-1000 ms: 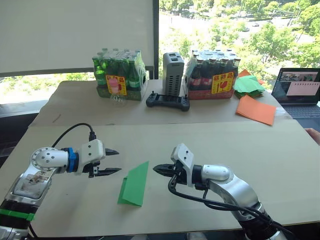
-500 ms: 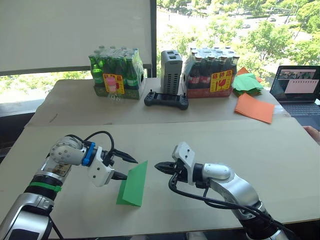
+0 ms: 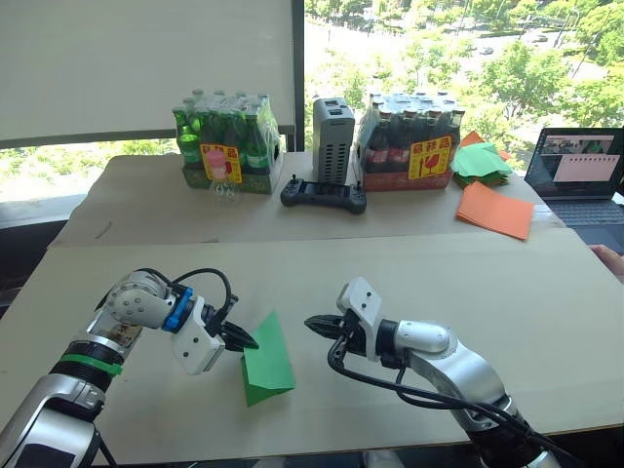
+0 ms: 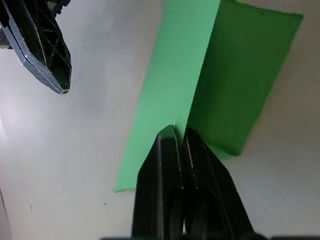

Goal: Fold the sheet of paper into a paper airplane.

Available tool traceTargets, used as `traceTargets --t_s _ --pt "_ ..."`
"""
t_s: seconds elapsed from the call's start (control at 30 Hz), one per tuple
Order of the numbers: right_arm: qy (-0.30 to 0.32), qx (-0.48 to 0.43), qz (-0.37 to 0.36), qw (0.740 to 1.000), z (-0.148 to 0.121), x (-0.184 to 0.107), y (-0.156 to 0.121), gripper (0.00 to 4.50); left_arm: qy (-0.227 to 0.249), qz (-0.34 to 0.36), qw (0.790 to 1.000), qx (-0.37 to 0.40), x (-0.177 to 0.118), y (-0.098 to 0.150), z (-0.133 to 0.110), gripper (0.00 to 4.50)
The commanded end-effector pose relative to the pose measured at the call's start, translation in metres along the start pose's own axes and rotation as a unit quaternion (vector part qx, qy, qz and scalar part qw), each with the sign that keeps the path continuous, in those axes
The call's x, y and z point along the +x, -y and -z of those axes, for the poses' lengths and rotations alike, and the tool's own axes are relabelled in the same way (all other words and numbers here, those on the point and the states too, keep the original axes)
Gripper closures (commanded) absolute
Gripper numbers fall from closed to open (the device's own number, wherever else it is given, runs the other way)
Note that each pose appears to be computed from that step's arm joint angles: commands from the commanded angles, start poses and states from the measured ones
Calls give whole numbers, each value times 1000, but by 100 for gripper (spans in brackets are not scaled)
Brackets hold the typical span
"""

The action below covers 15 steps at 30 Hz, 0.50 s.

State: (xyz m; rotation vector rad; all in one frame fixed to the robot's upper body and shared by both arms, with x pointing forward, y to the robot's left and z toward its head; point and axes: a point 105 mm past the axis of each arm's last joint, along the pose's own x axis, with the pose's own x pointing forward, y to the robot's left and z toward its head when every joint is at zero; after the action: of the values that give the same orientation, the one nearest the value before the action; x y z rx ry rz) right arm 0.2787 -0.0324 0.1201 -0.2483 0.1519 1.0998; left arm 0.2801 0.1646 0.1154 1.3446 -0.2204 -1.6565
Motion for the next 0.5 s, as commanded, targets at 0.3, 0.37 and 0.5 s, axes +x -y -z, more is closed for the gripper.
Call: traceTargets --t_s 0.3,0.37,0.5 --pt "30 -53 82 995 -24 -10 31 450 -158 -179 919 -312 7 -12 12 439" --pt "37 -67 106 991 -30 -15 39 450 -161 -223 882 -383 18 -16 4 439" --pt "41 -81 115 989 -33 -23 45 450 -181 -236 859 -417 29 -18 -11 439"
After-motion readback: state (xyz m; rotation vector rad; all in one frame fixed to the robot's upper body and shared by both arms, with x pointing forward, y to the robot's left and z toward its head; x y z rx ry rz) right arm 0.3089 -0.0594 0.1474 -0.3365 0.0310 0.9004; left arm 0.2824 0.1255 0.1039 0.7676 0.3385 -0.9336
